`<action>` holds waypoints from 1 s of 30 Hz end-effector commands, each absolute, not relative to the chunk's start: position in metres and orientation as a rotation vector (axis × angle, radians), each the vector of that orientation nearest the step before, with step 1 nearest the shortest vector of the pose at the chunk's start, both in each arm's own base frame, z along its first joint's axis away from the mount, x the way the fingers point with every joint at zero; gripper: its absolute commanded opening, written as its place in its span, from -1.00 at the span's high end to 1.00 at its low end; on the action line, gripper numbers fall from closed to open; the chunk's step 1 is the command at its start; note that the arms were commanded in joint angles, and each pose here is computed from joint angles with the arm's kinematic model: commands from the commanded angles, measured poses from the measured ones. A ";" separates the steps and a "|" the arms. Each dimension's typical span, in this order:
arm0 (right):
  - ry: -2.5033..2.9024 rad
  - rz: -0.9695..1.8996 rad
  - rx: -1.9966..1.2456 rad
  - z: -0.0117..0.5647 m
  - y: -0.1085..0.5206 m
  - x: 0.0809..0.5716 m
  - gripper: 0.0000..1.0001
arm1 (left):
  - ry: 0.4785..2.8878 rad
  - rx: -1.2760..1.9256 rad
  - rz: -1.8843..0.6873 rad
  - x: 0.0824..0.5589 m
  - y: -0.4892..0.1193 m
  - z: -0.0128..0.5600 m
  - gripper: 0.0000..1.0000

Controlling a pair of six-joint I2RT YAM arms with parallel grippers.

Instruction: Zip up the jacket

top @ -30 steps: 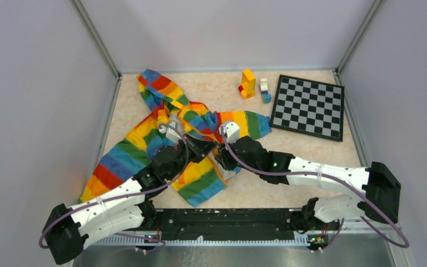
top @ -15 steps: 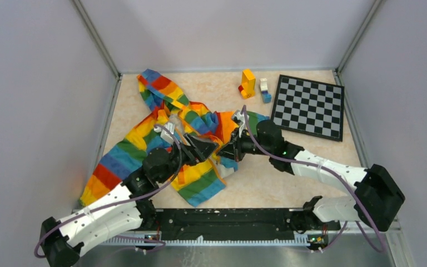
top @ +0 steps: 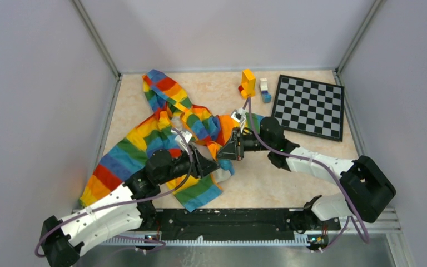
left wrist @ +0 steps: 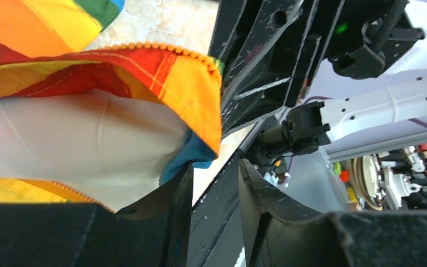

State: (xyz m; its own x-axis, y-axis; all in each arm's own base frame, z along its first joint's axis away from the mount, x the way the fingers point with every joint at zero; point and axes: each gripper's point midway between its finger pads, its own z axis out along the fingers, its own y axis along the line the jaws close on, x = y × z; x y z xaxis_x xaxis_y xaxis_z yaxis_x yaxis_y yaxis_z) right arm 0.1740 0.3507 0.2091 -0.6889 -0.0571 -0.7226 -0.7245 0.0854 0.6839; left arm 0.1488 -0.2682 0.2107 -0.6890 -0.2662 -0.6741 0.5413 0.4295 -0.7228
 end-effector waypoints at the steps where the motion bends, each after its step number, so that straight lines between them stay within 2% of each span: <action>1: 1.729 1.695 -0.816 0.230 0.349 0.169 1.00 | 1.889 0.290 -1.253 0.155 -0.262 0.219 0.22; 5: 1.743 1.665 -0.807 0.227 0.347 0.172 1.00 | 1.862 0.269 -1.226 0.151 -0.248 0.240 -0.32; 8: 1.747 1.664 -0.811 0.225 0.348 0.174 1.00 | 1.777 0.308 -1.275 0.141 -0.244 0.258 -0.45; 11: 1.748 1.673 -0.811 0.226 0.349 0.174 1.00 | 1.702 0.393 -1.369 0.129 -0.255 0.271 -0.40; 15: 1.736 1.682 -0.811 0.229 0.350 0.174 1.00 | 1.733 0.503 -1.419 0.120 -0.269 0.265 -0.01; 19: 1.733 1.685 -0.811 0.230 0.349 0.174 1.00 | 1.799 0.446 -1.331 0.135 -0.267 0.252 0.13; 21: 1.731 1.689 -0.812 0.230 0.349 0.173 1.00 | 1.825 0.399 -1.284 0.143 -0.262 0.245 0.10; 23: 1.733 1.691 -0.811 0.230 0.349 0.173 1.00 | 1.839 0.353 -1.239 0.150 -0.257 0.240 -0.03; 30: 1.714 1.707 -0.815 0.235 0.349 0.171 1.00 | 1.812 0.383 -1.274 0.152 -0.269 0.242 -0.05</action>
State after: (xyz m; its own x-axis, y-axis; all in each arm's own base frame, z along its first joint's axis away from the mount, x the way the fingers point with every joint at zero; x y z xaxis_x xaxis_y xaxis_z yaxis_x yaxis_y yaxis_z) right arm 0.1709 0.3486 0.2113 -0.6970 -0.0574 -0.7148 -0.7171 0.0603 0.6944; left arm 0.1449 -0.2608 0.2201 -0.6250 -0.1843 -0.7586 0.6251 0.4640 -0.6277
